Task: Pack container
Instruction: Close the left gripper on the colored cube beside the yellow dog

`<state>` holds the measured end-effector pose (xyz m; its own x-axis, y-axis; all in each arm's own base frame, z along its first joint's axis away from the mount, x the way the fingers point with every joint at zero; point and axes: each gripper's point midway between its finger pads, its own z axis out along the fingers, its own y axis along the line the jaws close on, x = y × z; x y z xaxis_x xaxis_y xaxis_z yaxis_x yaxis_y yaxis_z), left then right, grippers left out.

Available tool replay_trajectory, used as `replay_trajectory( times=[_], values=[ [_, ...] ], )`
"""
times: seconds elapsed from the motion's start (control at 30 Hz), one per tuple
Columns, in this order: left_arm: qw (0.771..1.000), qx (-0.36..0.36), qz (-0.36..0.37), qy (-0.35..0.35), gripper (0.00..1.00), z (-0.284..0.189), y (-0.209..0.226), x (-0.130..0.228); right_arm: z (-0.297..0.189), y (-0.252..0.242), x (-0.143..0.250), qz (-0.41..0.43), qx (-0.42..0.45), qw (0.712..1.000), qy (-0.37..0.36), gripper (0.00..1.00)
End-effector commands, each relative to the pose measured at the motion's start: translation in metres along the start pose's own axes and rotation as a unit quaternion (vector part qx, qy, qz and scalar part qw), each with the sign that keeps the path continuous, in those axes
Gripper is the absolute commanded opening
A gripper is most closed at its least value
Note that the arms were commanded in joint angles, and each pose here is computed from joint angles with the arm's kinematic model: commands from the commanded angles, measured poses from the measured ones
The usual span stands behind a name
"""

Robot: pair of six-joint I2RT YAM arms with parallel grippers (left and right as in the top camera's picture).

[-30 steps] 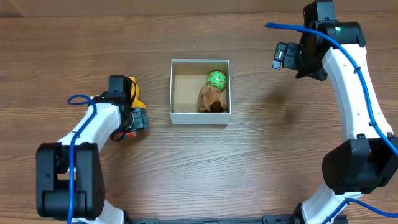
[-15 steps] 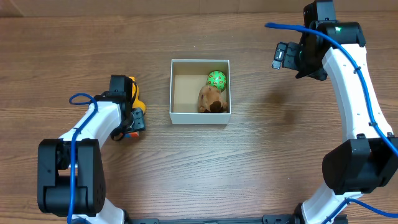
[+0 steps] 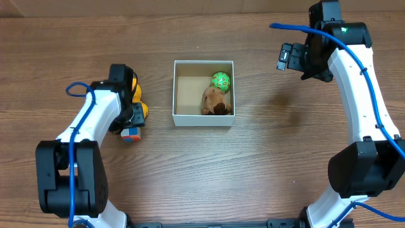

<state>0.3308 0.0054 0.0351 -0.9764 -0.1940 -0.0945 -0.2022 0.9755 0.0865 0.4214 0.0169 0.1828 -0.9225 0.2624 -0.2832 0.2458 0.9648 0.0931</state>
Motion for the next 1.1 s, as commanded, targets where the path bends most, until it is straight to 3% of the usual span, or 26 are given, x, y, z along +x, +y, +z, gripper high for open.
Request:
replay_trajectory(
  times=[0.0, 0.2, 1.07],
  values=[
    [1.0, -0.002, 0.005, -0.01, 0.61, -0.006, -0.001, -0.011, -0.013, -0.002, -0.006, 0.005, -0.001, 1.0, -0.021, 1.0],
    [1.0, 0.007, 0.0, 0.003, 0.73, -0.001, -0.003, -0.003, -0.013, -0.002, -0.006, 0.005, -0.001, 1.0, -0.021, 1.0],
    [1.0, 0.014, -0.009, -0.014, 0.73, 0.037, -0.005, 0.011, -0.013, -0.002, -0.006, 0.005, -0.001, 1.0, -0.021, 1.0]
  ],
)
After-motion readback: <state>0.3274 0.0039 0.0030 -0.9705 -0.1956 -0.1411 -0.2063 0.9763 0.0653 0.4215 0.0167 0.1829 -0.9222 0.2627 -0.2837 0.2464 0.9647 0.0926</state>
